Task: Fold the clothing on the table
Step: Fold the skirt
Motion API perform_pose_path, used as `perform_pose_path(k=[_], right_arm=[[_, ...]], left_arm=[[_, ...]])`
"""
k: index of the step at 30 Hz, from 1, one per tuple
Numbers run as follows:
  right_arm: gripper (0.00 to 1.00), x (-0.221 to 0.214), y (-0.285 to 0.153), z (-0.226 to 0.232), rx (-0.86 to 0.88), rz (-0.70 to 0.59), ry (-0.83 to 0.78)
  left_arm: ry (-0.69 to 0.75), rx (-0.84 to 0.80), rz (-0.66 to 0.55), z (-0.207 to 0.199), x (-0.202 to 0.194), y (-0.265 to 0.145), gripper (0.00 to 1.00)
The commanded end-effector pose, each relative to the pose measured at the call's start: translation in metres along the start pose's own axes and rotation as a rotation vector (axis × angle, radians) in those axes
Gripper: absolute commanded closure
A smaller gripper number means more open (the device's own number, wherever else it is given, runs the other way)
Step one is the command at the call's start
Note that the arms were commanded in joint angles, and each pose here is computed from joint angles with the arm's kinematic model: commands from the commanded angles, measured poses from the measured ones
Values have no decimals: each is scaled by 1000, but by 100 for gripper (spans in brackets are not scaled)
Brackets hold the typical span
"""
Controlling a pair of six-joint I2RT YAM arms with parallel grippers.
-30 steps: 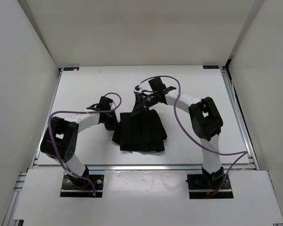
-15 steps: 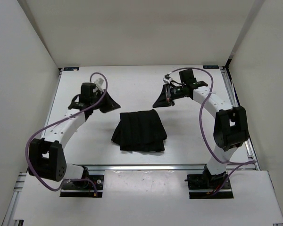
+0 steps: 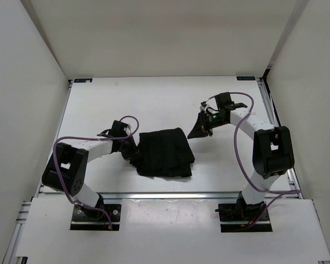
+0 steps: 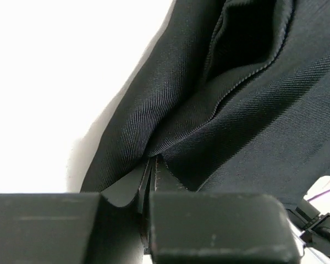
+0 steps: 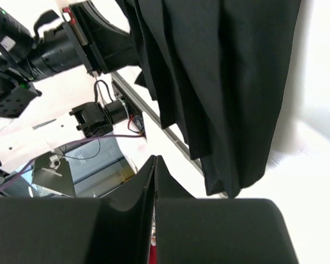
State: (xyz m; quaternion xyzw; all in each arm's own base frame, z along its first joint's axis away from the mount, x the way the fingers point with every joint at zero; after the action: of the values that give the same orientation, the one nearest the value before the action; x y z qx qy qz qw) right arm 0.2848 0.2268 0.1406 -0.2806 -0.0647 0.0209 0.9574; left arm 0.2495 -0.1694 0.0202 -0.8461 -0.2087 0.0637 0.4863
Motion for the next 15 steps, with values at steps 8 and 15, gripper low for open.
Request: perform_pose_path(k=[8,15], right_arm=[[96,-7,-44,8,-78,-132,-80],[75,-21,-71,-25,-115,-231,-5]], left_arm=[[76,103,-128,9,39,-11,96],[134,50,-256,-8,66,-74,41]])
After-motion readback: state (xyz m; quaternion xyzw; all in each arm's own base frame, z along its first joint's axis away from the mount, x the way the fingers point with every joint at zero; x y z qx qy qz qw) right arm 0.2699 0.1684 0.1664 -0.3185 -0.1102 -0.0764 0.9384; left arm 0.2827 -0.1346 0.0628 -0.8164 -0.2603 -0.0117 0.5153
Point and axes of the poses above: each gripper's point midway between its finger pads, its own y axis out along the fingers, its own z axis along the line the jaws close on, x = y × z, the point moved 1 cm from there along -y, back along the fingers, and after that the axes turned 7 degrees about -y, right-handed, at the moved point
